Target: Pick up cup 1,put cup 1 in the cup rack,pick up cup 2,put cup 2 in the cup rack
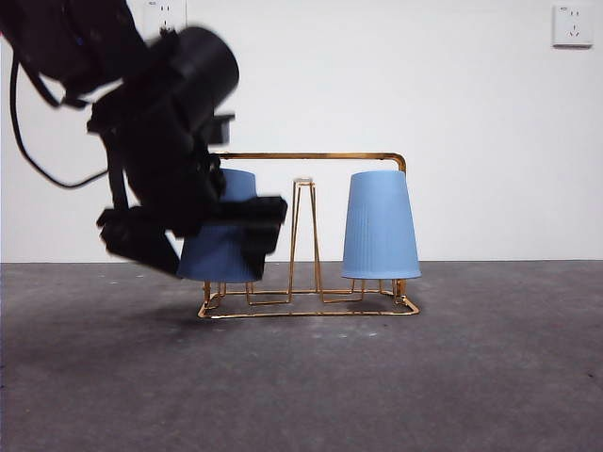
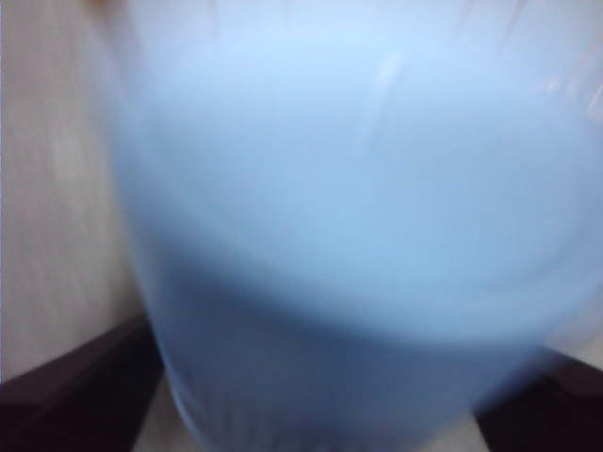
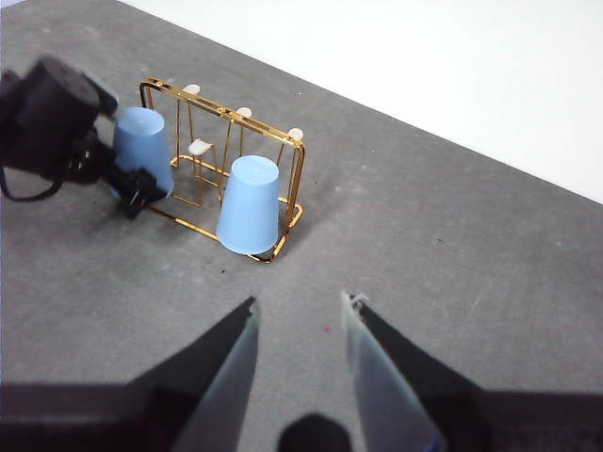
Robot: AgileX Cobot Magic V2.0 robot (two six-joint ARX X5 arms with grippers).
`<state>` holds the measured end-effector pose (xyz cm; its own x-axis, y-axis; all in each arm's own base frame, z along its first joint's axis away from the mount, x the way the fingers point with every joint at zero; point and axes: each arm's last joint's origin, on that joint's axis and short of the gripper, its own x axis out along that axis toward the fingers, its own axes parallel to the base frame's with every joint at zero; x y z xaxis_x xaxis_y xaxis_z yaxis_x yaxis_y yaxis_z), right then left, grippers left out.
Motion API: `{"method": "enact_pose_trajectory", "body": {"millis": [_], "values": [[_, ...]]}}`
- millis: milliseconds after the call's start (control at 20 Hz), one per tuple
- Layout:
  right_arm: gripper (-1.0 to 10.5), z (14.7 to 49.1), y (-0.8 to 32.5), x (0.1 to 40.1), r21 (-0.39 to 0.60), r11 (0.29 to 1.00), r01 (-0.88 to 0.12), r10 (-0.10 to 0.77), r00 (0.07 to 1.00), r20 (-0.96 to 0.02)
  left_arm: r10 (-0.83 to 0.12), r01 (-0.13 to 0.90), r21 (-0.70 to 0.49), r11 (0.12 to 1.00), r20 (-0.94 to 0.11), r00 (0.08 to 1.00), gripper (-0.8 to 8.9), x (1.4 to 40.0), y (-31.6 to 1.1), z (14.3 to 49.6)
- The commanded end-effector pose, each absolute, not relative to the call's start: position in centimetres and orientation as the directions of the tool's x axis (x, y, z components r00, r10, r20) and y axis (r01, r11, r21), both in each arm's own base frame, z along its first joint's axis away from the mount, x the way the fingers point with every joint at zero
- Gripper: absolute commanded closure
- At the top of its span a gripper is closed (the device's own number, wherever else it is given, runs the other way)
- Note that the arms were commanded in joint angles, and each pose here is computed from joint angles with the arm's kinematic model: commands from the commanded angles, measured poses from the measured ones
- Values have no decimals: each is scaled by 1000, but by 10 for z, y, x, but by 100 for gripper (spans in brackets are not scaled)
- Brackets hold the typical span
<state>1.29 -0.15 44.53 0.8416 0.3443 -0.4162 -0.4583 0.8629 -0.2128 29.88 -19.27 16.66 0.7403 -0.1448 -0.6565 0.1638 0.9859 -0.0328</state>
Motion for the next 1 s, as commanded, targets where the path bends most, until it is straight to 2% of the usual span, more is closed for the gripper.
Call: {"method": "enact_pose_trajectory", "body": {"millis": [50, 200, 350, 600, 750, 900, 1000], "values": [[789, 444, -1, 13, -205, 867, -455, 345, 843, -413, -162, 170, -56, 984, -679, 716, 274, 296, -192, 162], [789, 444, -2, 13, -205, 866, -455, 345, 842, -414, -182, 187, -70, 980, -696, 694, 274, 294, -193, 161], [789, 444, -2, 13, -206, 866, -456, 344, 842, -417, -216, 214, -104, 971, -761, 612, 274, 288, -192, 157], [789, 444, -2, 13, -204, 866, -456, 343, 841, -419, -190, 242, -72, 967, -840, 509, 275, 266, -190, 165], [789, 442, -2, 13, -201, 867, -456, 337, 834, -436, -253, 306, -112, 946, -843, 475, 279, 243, -189, 197], [789, 439, -2, 12, -184, 867, -462, 338, 818, -466, -372, 397, -200, 895, -827, 422, 280, 208, -183, 236], [789, 439, -1, 11, -161, 849, -503, 380, 794, -475, -431, 448, -234, 863, -803, 411, 280, 185, -176, 260]]}}
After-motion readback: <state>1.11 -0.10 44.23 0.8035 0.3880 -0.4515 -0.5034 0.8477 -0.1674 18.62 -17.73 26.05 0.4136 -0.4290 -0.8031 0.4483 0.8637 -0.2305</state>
